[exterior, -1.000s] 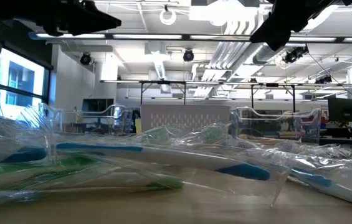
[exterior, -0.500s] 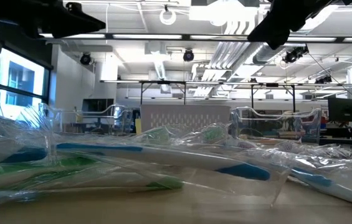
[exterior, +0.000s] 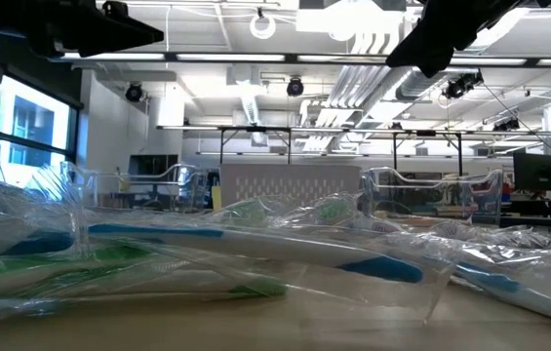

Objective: Pick & Place Toothbrushes
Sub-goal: Put the orange toothbrush into the right transparent bin

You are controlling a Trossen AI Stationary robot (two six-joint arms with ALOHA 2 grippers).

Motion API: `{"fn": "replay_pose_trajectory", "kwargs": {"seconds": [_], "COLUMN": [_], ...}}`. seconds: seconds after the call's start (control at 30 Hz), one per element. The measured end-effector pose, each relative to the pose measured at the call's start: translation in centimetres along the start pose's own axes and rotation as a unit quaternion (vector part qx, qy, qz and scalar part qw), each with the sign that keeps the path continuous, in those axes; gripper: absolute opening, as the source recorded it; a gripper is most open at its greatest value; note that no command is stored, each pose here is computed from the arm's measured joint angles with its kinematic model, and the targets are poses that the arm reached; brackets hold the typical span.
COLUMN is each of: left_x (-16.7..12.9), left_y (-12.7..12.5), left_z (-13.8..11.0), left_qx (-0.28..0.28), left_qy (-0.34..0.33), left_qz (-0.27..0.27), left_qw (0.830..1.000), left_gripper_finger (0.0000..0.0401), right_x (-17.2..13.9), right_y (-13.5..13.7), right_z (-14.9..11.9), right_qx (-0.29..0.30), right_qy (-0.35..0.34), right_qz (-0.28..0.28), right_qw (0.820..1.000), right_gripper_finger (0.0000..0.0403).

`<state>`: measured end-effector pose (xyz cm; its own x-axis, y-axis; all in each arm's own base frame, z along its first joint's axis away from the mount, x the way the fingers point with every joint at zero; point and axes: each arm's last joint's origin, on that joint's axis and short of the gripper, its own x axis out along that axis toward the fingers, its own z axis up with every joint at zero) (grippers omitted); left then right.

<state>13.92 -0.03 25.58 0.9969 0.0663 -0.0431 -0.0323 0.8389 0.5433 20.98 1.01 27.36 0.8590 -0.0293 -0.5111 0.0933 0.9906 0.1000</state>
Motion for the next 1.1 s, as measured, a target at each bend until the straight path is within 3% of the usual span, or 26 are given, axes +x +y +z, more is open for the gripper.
{"fn": "replay_pose_trajectory", "kwargs": {"seconds": [0.2, 0.33, 0.47, 0.67, 0.83, 1.1], "left_x": [0.0, -0.1, -0.2, -0.5, -0.3, 1.4], "left_y": [-0.3, -0.8, -1.5, -2.1, -2.4, -3.0], "left_z": [-0.1, -0.4, -1.2, -2.2, -3.0, -3.6], "left_qx": [-0.014, -0.089, -0.181, -0.271, -0.299, -0.299], "left_qy": [-0.009, 0.000, 0.049, 0.122, 0.172, 0.217], "left_qz": [-0.037, -0.091, -0.133, -0.141, -0.124, -0.132], "left_qw": [0.999, 0.992, 0.973, 0.944, 0.930, 0.920], "left_gripper_finger": [0.0166, 0.0166, 0.0166, 0.0166, 0.0166, 0.0166], "right_x": [0.0, 0.0, 0.0, 0.0, 0.0, 0.0], "right_y": [0.0, 0.0, 0.0, 0.0, 0.0, 0.0], "right_z": [0.0, 0.0, 0.0, 0.0, 0.0, 0.0], "right_qx": [0.000, 0.000, -0.001, -0.002, -0.002, -0.002], "right_qy": [0.000, 0.000, 0.000, 0.001, 0.001, 0.001], "right_qz": [0.000, 0.000, 0.000, 0.000, 0.000, 0.000], "right_qw": [1.000, 1.000, 1.000, 1.000, 1.000, 1.000], "right_gripper_finger": [0.0002, 0.0002, 0.0002, 0.0002, 0.0002, 0.0002]}}
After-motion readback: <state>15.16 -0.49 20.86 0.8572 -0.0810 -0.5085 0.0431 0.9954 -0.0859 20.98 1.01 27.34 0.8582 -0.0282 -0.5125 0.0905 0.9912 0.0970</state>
